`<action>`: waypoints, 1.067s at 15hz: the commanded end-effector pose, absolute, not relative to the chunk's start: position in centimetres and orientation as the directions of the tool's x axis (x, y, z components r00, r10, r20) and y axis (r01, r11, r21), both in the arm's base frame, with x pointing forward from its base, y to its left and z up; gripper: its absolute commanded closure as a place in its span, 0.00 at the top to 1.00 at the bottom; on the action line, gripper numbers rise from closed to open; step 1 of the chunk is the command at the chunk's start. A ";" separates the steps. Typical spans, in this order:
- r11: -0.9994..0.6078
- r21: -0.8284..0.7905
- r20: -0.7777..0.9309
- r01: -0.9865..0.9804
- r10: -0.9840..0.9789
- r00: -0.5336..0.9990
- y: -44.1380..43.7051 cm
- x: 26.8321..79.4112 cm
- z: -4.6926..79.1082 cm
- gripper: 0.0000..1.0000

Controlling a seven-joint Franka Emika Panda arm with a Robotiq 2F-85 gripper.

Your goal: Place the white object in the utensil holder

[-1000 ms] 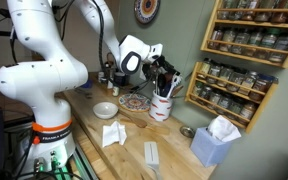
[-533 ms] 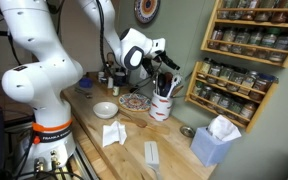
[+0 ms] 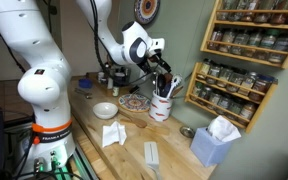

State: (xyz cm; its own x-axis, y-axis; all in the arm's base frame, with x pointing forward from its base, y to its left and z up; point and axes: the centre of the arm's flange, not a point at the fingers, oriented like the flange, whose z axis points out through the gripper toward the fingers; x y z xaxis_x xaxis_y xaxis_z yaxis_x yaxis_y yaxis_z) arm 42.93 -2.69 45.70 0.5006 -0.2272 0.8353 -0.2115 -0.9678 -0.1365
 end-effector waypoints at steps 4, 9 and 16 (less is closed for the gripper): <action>-0.983 -0.057 0.683 -0.173 -0.165 0.712 -4.5 36.7 47.2 1.00; -0.990 -0.071 0.557 -0.125 -0.143 0.818 -7.3 35.0 49.1 1.00; -0.975 -0.126 0.356 0.184 0.129 0.925 -5.3 30.6 51.4 1.00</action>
